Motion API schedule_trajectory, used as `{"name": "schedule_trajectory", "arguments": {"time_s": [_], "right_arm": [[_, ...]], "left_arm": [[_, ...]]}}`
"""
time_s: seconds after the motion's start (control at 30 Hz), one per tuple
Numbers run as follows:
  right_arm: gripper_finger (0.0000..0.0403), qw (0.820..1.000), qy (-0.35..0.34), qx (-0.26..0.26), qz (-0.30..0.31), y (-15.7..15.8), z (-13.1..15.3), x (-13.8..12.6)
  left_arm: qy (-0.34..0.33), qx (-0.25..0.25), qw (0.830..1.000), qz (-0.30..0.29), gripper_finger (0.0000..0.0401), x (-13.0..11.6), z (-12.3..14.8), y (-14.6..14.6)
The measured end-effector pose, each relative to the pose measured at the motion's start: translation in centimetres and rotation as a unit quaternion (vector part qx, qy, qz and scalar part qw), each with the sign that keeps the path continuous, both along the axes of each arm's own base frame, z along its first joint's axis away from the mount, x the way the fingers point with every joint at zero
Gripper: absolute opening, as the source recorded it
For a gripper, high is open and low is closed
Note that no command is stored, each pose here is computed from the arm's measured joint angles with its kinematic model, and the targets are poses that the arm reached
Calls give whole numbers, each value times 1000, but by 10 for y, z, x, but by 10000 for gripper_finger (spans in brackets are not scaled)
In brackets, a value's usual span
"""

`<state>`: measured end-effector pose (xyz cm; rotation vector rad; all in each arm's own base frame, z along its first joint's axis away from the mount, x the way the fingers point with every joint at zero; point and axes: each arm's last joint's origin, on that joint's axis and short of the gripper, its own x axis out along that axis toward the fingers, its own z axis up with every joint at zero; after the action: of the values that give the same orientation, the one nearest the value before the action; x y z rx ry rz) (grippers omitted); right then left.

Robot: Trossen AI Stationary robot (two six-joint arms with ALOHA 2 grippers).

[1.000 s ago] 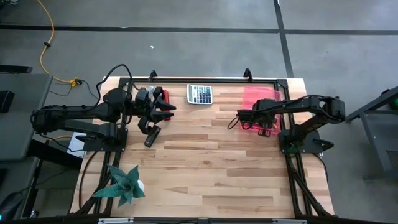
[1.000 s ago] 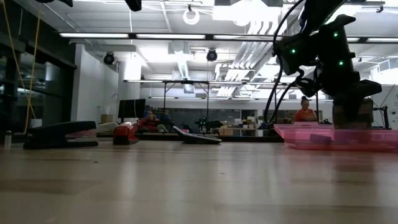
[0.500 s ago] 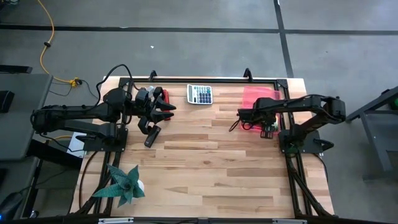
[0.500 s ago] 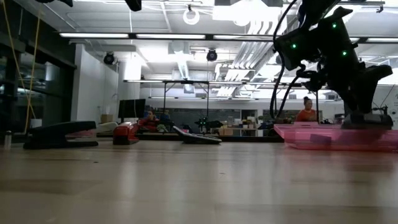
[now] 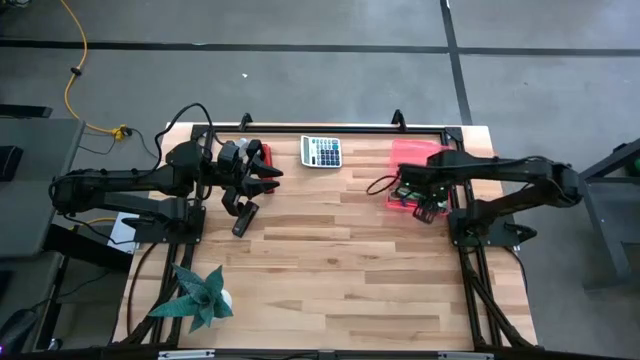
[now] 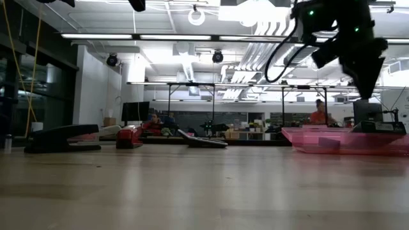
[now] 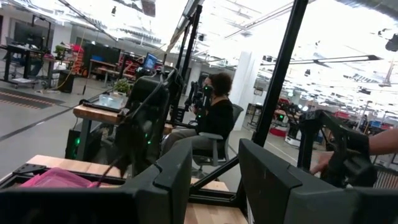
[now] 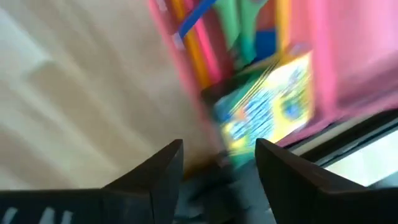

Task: Pack school essentials
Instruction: Adjust the pink supply box

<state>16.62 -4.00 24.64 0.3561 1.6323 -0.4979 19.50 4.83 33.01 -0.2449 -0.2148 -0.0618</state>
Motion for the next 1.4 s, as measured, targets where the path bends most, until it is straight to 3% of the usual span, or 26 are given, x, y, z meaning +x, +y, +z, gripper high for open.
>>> {"name": "schedule_trajectory", "arguments": {"time_s": [0.13,0.3,0.37,0.7,1.03,1.4], "right_arm": [[162,994,-26,50,-93,6,0,-9],[38,985,-25,37,-164,8,-14,-10],[13,983,-22,23,-181,8,-20,-11],[7,966,27,12,-256,7,-53,-25],[1,956,30,-34,-291,5,-58,-28],[0,923,1,-102,-370,0,-61,-27]], "left_arm": [[0,0,1000,0,120,0,0,0],[0,0,1000,2,120,0,0,0],[0,0,1000,2,120,0,0,0],[-1,0,1000,4,120,0,0,0],[-1,1,1000,4,120,0,0,0],[-1,1,1000,4,120,0,0,0]]}}
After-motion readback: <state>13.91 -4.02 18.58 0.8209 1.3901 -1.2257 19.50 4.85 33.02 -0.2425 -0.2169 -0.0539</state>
